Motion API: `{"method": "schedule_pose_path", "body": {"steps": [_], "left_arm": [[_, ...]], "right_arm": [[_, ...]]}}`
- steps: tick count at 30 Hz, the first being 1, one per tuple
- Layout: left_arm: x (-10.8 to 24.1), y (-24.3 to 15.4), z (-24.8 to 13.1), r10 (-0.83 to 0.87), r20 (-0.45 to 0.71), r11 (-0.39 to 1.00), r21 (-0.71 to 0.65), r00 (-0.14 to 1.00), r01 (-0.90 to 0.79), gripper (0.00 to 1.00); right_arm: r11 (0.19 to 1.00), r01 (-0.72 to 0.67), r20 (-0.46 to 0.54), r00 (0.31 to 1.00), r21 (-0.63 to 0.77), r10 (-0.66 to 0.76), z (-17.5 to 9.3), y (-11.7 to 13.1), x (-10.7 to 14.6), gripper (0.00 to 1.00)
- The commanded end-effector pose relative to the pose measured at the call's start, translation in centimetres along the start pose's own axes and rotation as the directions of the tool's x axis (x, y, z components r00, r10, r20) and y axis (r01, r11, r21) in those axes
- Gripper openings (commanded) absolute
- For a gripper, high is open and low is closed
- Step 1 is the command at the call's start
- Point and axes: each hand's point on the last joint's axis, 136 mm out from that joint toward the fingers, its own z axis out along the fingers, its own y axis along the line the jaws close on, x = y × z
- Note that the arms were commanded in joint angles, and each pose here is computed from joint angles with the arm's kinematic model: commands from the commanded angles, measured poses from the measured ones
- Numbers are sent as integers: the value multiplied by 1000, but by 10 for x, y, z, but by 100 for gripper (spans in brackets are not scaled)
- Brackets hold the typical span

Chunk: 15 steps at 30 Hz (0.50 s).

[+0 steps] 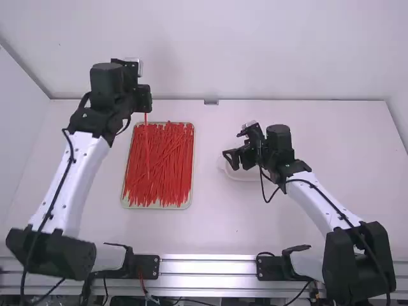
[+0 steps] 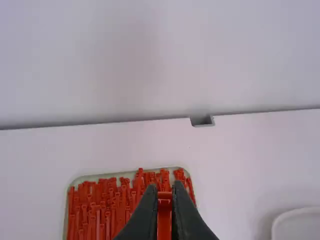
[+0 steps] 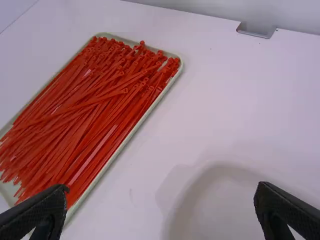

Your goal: Fasten the cable tie

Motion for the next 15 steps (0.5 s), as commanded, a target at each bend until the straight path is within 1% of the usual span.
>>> {"method": "schedule_pose_path", "body": {"steps": [1, 6, 11, 15], "left_arm": [[5, -1, -20, 12, 36, 1000, -4, 999, -12, 2], [22, -1, -42, -14, 111, 1000, 5, 994, 14, 2], [43, -1, -51, -62, 165, 998, 24, 984, 58, 2], [69, -17, -46, -68, 191, 990, 134, 979, 42, 2]], "right_arm": [[1000, 11, 21, 1000, -5, -11, -1, 1, -11, 100], [999, 9, 22, 1000, -37, -8, -1, 6, -11, 100], [998, 10, 23, 1000, -62, -9, -1, 11, -11, 100], [993, 26, 39, 999, -112, -22, -1, 22, -15, 100]]}}
